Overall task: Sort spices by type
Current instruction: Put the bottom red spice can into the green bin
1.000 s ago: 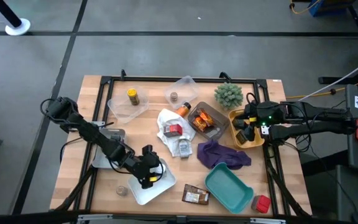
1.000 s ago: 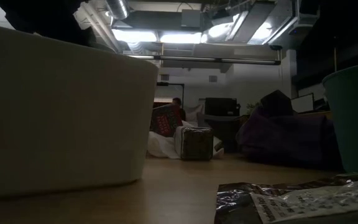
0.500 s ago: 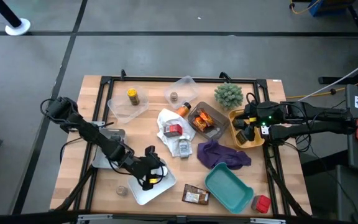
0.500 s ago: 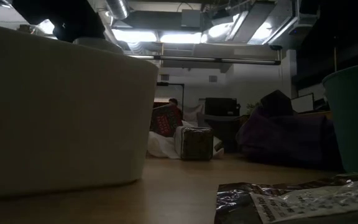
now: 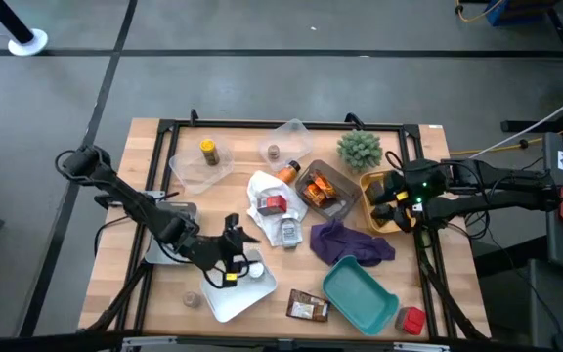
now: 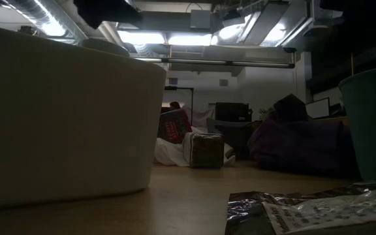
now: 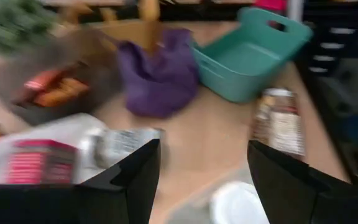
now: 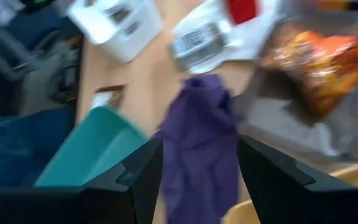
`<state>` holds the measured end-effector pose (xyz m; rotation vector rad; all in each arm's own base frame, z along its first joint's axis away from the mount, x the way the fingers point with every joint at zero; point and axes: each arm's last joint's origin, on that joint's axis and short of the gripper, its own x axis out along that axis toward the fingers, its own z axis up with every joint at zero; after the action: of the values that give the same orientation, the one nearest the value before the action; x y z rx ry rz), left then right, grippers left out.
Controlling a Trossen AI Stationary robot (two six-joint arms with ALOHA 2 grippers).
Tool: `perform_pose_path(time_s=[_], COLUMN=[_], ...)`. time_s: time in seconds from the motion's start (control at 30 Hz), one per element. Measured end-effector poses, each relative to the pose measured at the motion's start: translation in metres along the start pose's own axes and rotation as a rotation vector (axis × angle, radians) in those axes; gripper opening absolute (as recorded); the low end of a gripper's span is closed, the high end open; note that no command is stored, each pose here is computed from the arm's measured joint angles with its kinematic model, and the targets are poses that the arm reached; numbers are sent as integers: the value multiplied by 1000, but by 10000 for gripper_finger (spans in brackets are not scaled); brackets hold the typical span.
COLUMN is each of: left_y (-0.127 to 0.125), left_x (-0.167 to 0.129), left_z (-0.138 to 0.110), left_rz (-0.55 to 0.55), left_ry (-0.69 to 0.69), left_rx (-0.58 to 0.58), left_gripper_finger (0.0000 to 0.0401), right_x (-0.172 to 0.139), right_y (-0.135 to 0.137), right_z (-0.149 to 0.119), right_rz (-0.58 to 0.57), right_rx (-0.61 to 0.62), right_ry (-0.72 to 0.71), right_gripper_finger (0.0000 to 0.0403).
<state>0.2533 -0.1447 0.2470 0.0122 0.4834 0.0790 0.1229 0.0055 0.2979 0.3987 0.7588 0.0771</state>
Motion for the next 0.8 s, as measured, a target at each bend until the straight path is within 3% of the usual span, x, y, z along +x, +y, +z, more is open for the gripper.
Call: perform_pose_path(time_s=[0.23, 0.43, 0.6, 0.8], left_y=[7, 15, 22, 26], left_x=[1, 5, 9, 11], left_z=[3, 5, 6, 7], left_rz=[152, 183, 206, 220], left_ry=[-43, -41, -35, -28], left_rx=[46, 13, 20, 66], left_gripper_finger=[224, 224, 224, 224], right_x=[0, 2, 4, 17], right_y=[7, 28, 48, 74], right_z=[-2, 0, -1, -13], right_rz=[164, 249, 256, 256], right_rx=[90, -29, -129, -174], right_ry=[68, 10, -65, -18], right_gripper_finger=[204, 204, 204, 204])
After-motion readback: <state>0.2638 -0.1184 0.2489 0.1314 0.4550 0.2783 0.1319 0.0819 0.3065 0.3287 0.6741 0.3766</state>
